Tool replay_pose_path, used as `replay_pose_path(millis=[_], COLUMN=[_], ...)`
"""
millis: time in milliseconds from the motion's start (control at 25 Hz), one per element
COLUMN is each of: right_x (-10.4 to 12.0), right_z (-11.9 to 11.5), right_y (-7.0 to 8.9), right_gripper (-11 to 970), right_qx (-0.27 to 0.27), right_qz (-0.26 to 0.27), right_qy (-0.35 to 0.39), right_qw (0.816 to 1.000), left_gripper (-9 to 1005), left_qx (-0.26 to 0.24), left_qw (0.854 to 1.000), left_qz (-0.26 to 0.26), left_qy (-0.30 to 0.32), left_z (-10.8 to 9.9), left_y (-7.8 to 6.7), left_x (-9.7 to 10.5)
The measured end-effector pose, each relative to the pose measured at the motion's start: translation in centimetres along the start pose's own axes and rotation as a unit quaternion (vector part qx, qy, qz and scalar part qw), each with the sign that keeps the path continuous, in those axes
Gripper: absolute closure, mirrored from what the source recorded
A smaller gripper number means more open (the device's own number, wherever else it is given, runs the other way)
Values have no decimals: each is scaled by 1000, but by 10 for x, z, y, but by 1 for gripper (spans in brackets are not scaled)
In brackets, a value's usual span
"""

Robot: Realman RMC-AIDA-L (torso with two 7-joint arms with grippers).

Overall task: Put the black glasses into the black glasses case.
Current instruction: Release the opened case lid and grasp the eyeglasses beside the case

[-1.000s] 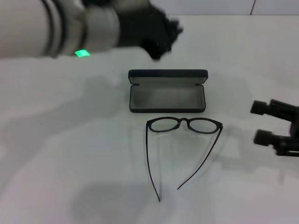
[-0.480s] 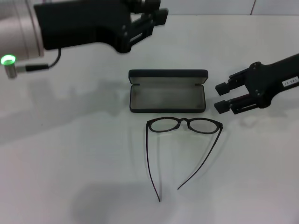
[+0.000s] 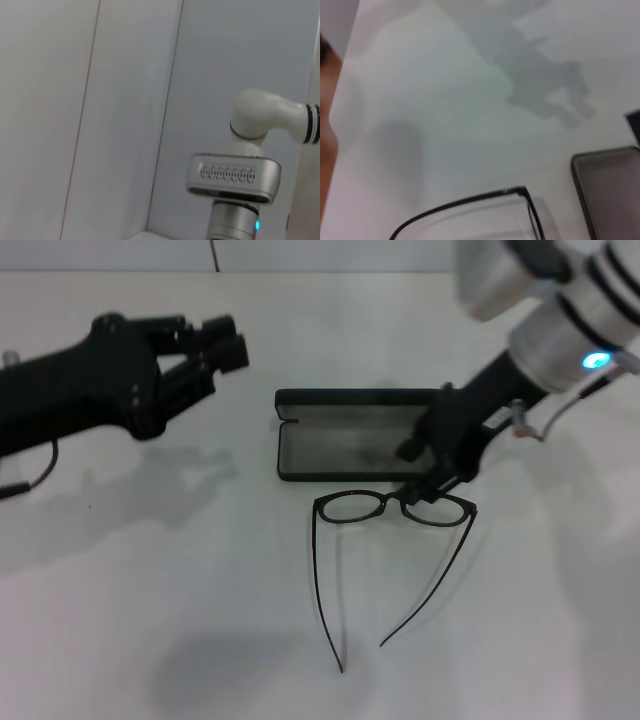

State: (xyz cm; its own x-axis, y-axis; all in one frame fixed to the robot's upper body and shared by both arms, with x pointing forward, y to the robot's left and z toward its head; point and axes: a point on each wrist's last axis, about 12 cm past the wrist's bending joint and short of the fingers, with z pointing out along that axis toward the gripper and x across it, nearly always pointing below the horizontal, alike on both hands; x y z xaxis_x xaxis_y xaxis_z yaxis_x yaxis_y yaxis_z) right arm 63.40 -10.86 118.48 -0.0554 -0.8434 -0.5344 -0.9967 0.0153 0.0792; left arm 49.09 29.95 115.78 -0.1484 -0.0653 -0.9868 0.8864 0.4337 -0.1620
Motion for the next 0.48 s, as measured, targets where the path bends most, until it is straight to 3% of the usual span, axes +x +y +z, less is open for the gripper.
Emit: replay_pose_path(millis=[280,480], right_x=[-33,-33], right_z=[16,20], right_y=[-4,-6], right_gripper=[418,427], right_qx=[36,45], right_qz=[-37,-31], right_qy=[21,27], right_qw=[998,998], left_gripper=[795,796], left_qx=[-5,7], left_qw=[1000,1000], left_qz=[-21,-13], left_qy=[3,-4], left_z=[-13,-16], left_y=[-4,-10], left_x=[31,48])
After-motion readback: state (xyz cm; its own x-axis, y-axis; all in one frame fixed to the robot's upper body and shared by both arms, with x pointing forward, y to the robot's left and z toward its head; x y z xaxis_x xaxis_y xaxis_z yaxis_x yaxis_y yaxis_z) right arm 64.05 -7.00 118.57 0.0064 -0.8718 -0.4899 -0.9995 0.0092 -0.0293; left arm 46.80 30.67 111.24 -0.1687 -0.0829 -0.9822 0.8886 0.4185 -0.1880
